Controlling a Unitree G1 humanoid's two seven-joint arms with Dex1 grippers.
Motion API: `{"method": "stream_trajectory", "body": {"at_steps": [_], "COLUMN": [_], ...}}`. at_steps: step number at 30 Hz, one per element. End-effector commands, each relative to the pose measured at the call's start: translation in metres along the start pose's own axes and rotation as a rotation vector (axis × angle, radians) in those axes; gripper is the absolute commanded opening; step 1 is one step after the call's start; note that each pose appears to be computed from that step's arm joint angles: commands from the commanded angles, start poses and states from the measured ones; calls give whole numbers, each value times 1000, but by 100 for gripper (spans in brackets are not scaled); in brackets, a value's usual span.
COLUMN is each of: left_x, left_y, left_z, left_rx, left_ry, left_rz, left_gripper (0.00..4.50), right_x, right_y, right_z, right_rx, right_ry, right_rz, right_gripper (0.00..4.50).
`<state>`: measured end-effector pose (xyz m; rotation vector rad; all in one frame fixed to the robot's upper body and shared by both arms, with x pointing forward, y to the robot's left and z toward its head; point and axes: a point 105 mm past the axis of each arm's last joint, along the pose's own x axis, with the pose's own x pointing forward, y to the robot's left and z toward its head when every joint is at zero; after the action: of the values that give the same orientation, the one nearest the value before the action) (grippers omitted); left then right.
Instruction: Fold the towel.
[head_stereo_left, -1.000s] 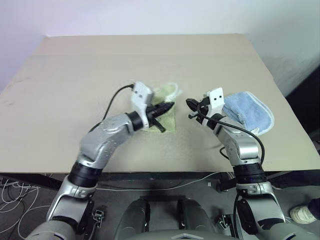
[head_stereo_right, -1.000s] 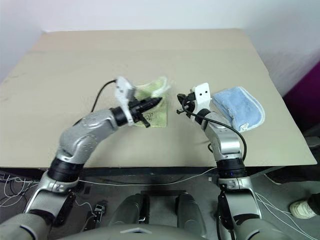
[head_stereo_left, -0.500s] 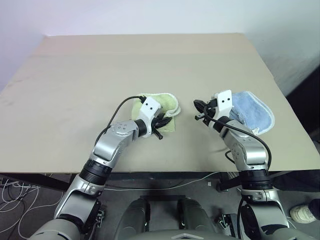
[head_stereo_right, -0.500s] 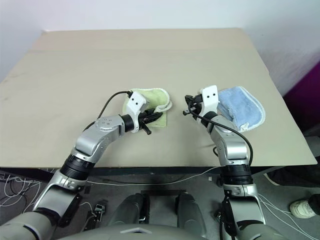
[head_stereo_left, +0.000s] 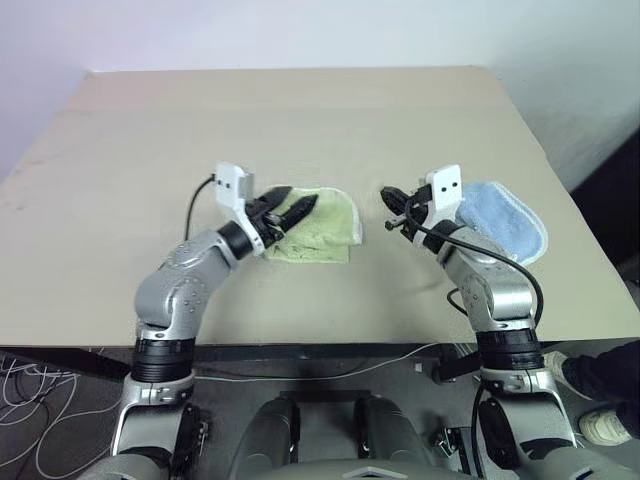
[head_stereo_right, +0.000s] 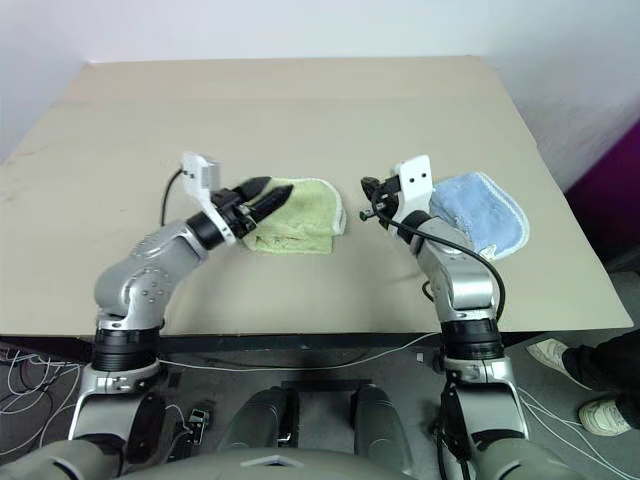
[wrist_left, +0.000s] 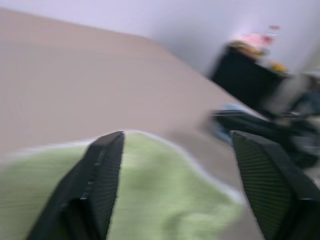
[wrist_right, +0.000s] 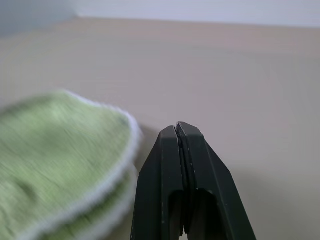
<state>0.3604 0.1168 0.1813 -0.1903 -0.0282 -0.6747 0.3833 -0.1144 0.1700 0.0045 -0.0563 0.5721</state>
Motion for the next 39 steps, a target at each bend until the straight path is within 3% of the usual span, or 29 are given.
{"method": "stream_trajectory", "body": {"at_steps": [1, 7, 11, 17, 20, 24, 28, 31, 39], "left_x": [6, 17, 13, -1, -5, -11, -34, -56, -64], "left_y": [5, 7, 19, 30, 31, 42, 66, 86, 66], "left_z": [2, -16, -64, -95, -85, -33, -3, -10, -38], "left_rx": [132, 155, 233, 247, 202, -33, -200, -312, -643], "left_ry": [9, 66, 250, 341, 268, 4, -122, -73, 9], "left_rz": [5, -27, -3, 20, 30, 117, 217, 291, 219], "left_gripper": [208, 16, 16, 16, 16, 16, 16, 68, 337], "right_x": [13, 31, 36, 28, 28, 25, 15, 5, -1], "right_y": [28, 53, 62, 65, 63, 60, 54, 42, 35], "right_z": [25, 1, -45, -87, -78, -36, -12, -2, -1], "right_rx": [-11, -13, 0, -30, -31, -53, -78, -104, -115], "right_ry": [-70, 34, 191, 296, 244, 60, -29, -50, -45], "right_rz": [113, 205, 235, 239, 221, 231, 220, 179, 143], "right_gripper": [0, 0, 0, 0, 0, 0, 0, 0, 0]}}
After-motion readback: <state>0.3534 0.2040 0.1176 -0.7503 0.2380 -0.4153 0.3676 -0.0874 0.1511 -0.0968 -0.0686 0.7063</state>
